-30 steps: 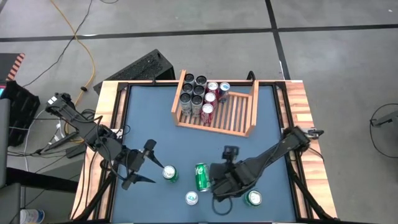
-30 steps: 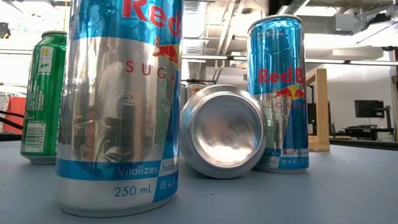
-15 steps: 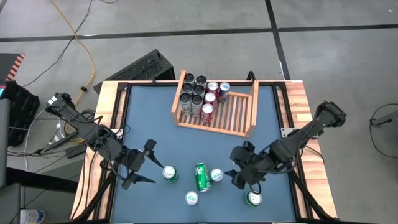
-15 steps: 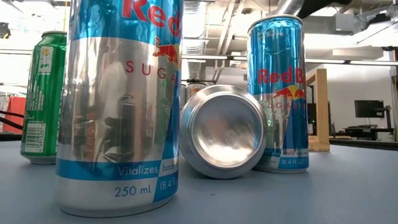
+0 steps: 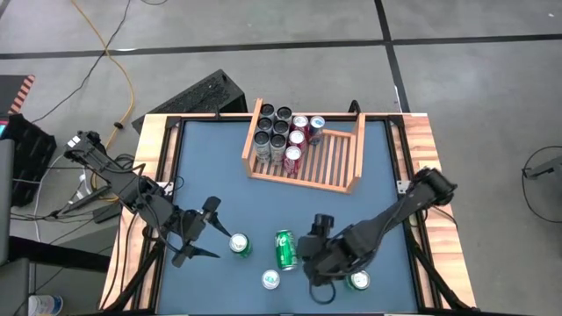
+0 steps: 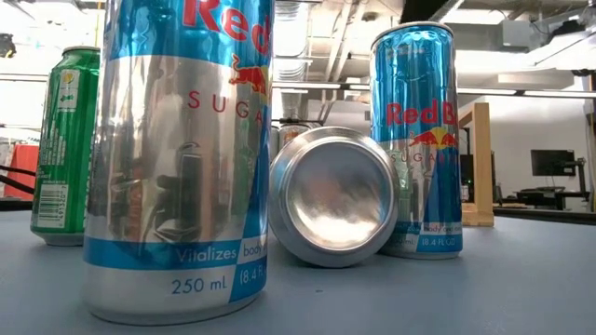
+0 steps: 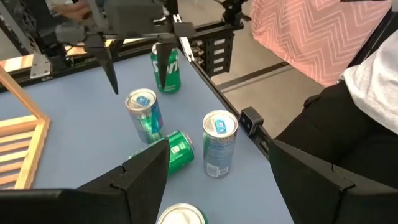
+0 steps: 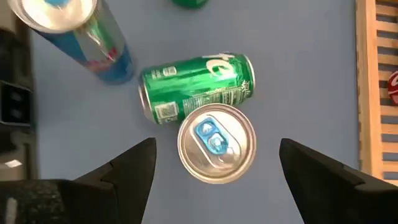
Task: Place canned beverage on shelf
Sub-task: Put the blue soda can on the shelf aligned with the other blue soda can
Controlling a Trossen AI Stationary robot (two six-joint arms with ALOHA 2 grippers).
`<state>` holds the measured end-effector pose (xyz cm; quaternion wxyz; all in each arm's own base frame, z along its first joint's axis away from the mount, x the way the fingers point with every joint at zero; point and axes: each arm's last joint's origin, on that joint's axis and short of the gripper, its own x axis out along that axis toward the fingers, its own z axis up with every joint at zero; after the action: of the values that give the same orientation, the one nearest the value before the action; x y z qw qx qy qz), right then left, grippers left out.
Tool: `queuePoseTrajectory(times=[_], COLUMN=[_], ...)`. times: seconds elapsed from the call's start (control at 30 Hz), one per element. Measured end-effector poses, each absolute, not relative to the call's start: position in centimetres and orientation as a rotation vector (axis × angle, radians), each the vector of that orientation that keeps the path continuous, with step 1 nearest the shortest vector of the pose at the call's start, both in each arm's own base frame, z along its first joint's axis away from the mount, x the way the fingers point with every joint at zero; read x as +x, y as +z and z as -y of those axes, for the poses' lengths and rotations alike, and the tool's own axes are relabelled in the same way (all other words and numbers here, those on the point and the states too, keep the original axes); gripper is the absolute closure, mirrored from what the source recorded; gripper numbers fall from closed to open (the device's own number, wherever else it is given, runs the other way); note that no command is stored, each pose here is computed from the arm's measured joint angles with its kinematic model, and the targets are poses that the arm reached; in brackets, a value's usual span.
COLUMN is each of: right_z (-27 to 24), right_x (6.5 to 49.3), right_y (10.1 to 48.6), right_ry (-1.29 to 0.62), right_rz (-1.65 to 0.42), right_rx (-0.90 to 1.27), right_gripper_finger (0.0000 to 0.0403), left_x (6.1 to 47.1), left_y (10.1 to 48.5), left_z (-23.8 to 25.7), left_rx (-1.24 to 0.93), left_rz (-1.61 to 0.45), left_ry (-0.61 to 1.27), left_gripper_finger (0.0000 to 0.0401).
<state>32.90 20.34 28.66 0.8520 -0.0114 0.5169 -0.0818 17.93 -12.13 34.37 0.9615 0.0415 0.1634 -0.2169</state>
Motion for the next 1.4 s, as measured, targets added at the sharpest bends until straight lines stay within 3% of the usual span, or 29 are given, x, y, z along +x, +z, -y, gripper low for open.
queuePoseTrajectory(times=[0.27, 0.7, 0.87, 1.4], right_z=[-19.8, -19.2, -18.5, -18.1], right_x=[34.4, 35.2, 35.7, 35.7], right_y=[27.1, 27.1, 27.1, 27.0], right_ry=[-0.204, -0.143, -0.210, -0.199], right_rz=[-1.262, -1.281, -1.272, -1.285], right_rx=[-0.055, 0.065, 0.140, 0.105], right_gripper_finger=[0.0078, 0.0078, 0.0078, 0.0078], left_x=[17.9, 17.9, 17.9, 17.9], left_y=[34.4, 34.3, 34.3, 34.3], left_z=[12.1, 12.1, 12.1, 12.1], left_rx=[0.084, 0.085, 0.085, 0.089], left_rz=[-0.332, -0.333, -0.334, -0.338], left_ry=[-0.439, -0.439, -0.439, -0.435], left_gripper_finger=[0.0140, 0.0140, 0.0140, 0.0140])
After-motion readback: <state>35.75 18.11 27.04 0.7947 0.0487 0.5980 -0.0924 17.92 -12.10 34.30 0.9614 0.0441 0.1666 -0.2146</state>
